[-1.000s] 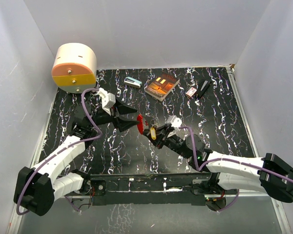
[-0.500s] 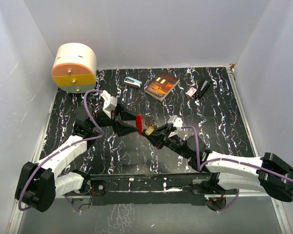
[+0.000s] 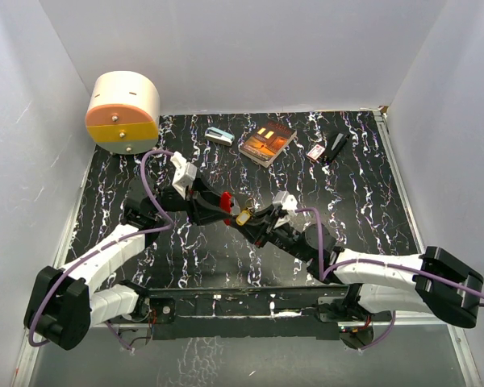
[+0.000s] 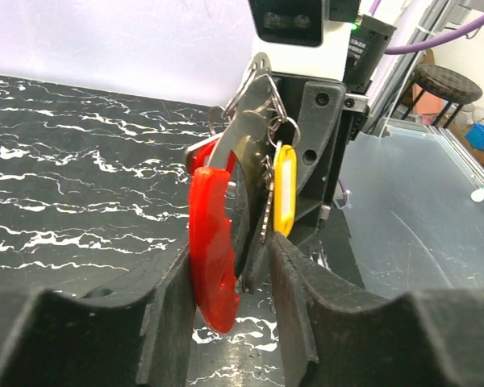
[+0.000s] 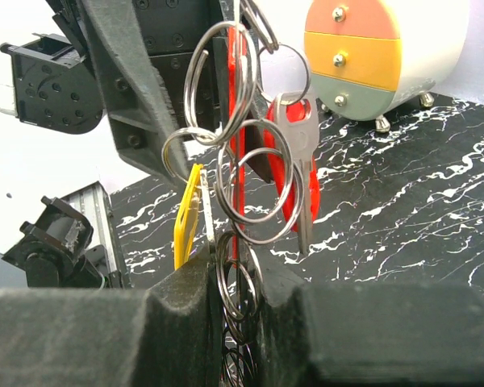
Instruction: Put the keys on the keyring
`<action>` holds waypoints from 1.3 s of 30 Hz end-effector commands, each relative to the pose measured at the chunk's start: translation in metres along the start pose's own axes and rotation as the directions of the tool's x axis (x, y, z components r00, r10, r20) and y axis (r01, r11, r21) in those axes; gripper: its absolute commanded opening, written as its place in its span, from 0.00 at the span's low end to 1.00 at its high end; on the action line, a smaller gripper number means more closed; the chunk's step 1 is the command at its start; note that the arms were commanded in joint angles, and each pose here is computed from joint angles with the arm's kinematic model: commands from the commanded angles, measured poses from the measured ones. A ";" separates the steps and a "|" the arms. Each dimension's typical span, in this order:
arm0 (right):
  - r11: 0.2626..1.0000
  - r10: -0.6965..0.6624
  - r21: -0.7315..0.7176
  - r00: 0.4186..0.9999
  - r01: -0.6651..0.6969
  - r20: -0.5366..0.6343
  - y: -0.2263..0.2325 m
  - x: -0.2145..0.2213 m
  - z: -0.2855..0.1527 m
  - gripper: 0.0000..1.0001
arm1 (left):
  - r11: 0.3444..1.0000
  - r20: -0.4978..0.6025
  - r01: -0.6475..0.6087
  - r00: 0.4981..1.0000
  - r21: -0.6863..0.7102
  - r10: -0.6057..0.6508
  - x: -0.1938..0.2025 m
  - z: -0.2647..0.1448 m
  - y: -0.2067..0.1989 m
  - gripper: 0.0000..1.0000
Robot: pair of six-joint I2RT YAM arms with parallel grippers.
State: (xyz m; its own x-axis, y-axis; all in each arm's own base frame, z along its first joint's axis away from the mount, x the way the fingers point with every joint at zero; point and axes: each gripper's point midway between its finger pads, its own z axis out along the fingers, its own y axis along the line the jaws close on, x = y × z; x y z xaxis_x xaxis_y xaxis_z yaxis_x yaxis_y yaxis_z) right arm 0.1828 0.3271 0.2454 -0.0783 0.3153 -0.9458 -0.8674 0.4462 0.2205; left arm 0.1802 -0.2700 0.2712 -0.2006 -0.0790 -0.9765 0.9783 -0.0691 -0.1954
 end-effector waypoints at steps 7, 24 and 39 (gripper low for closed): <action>0.998 0.034 -0.067 0.983 -0.022 0.180 0.016 -0.048 0.015 0.08 | 0.997 -0.012 -0.019 1.000 0.074 0.020 0.003 0.005 -0.016 0.02; 0.995 0.023 0.096 1.000 -0.022 -0.010 -0.011 -0.019 -0.010 0.64 | 0.997 -0.277 -0.028 0.960 0.075 0.048 0.019 -0.005 0.002 0.00; 0.805 0.128 0.592 0.963 0.038 -0.236 -0.087 0.005 -0.108 0.97 | 0.992 -0.884 -0.090 0.452 0.092 0.123 0.044 -0.084 0.080 0.00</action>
State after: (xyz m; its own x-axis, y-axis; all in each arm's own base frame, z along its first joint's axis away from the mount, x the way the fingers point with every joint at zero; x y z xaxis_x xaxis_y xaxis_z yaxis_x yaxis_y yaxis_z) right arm 0.1912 0.2276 0.2119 -0.2313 0.2025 -0.9516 -0.5891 0.7493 0.3026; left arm 0.2781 -0.2500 0.2328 0.0235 0.5936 -0.8044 0.9991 -0.0431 -0.0026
